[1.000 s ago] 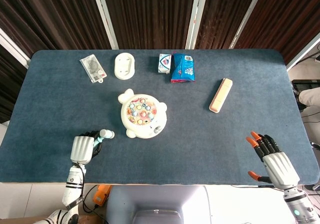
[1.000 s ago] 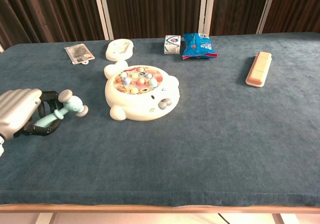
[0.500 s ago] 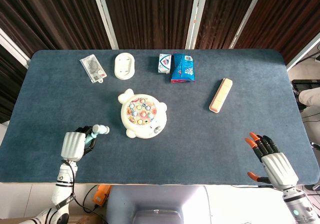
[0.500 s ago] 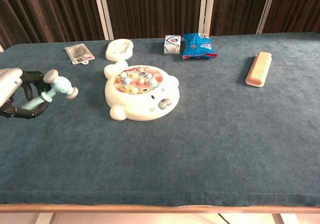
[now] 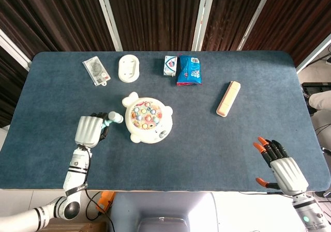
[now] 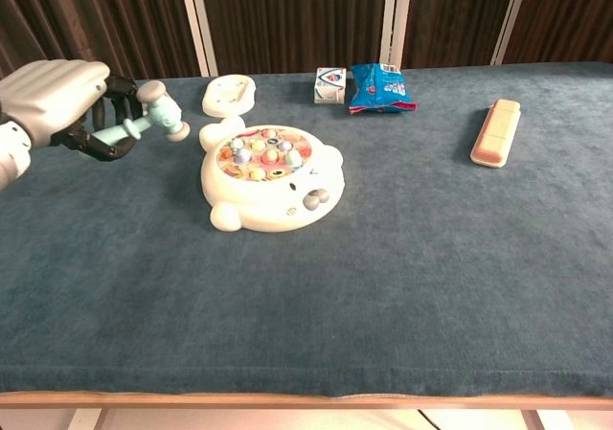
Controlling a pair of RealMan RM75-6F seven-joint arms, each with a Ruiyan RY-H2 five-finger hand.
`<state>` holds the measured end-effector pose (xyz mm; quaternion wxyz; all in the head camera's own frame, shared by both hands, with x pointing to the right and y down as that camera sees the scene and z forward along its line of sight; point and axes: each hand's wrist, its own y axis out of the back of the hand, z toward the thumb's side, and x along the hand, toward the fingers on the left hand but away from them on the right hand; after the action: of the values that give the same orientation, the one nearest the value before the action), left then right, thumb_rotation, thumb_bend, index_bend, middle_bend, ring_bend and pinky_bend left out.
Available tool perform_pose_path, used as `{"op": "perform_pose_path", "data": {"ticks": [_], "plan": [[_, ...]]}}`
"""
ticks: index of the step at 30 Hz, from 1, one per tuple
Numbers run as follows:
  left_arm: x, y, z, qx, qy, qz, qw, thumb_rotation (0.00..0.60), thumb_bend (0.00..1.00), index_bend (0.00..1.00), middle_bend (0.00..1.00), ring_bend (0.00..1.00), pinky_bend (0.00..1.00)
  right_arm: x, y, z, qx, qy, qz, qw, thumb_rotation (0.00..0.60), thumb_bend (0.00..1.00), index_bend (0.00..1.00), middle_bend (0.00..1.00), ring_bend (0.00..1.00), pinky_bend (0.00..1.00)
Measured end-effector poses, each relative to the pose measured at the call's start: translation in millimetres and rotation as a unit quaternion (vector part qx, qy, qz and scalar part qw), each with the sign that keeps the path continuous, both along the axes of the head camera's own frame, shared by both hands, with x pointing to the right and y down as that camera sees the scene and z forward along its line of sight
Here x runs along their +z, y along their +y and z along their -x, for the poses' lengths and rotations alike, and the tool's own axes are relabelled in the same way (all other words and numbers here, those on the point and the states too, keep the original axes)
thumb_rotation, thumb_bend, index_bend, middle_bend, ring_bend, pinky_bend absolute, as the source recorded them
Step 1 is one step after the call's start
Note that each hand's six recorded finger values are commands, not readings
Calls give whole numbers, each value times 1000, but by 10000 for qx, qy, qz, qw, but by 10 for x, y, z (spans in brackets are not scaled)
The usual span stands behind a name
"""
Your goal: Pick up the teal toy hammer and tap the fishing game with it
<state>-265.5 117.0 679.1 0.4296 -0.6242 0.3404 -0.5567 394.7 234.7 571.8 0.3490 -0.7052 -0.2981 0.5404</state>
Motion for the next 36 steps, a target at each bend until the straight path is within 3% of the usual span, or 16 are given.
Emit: {"op": "perform_pose_path", "data": {"ticks": [7, 17, 36], "plan": [[145, -133, -280, -132, -258, 437, 9986, 600, 909, 493, 936, 821, 935, -2, -34, -43, 69, 8, 16, 10000, 600, 192, 0, 0, 0, 0], [117, -180, -691, 37, -341, 501, 9982, 600, 907, 493, 937, 821, 935, -39, -23, -65, 88, 1, -18, 10000, 600, 191, 0, 0, 0, 0], [329, -183, -805, 70, -499, 635, 9967, 600, 910, 504, 941, 821, 935, -91, -21, -120, 147, 5, -94, 9998, 600, 191, 0, 0, 0, 0]]}}
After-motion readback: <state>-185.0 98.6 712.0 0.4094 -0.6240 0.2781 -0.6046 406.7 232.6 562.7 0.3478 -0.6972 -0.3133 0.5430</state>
